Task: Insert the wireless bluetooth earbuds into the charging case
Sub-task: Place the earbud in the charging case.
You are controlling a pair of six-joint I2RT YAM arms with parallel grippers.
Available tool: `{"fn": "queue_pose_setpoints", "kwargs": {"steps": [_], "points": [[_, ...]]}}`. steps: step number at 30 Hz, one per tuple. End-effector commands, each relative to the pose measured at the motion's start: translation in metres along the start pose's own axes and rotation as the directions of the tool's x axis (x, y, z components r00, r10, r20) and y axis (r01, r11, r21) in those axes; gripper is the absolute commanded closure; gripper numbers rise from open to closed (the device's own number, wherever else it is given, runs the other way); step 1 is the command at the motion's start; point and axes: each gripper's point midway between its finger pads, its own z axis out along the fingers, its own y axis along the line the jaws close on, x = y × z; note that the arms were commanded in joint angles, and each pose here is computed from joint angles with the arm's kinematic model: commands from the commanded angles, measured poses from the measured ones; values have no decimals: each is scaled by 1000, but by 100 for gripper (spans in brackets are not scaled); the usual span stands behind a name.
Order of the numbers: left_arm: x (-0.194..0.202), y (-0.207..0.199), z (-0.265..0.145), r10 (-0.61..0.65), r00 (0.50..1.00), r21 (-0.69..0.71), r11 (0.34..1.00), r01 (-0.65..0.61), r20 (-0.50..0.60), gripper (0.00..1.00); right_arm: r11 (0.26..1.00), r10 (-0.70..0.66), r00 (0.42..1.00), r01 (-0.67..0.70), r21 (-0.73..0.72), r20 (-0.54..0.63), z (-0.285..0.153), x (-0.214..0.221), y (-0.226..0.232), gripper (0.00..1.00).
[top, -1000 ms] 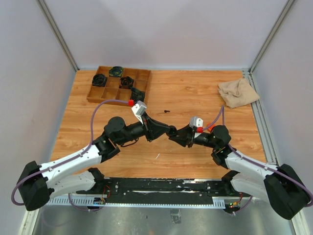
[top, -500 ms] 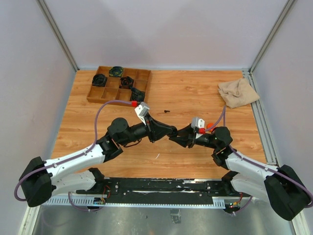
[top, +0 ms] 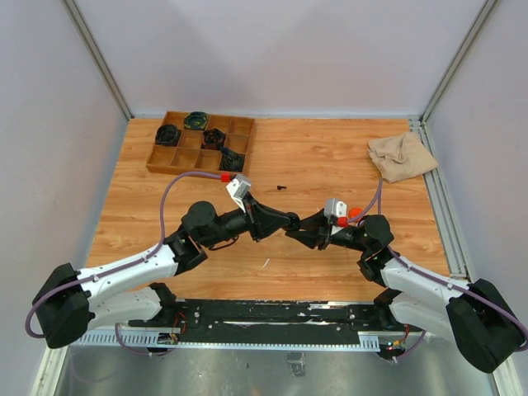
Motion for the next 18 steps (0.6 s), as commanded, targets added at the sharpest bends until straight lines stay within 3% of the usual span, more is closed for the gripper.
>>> {"fn": "queue_pose_setpoints", "kwargs": {"steps": [1, 18], "points": [[-5, -7, 2, -11, 999, 27, 1000, 10, 40, 85, 999, -35, 998, 36, -8, 46, -2, -12, 2, 95], [2, 1, 1, -22, 999, -3, 1000, 22, 50, 83, 999, -43, 997, 44, -6, 57, -3, -15, 3, 96]]}}
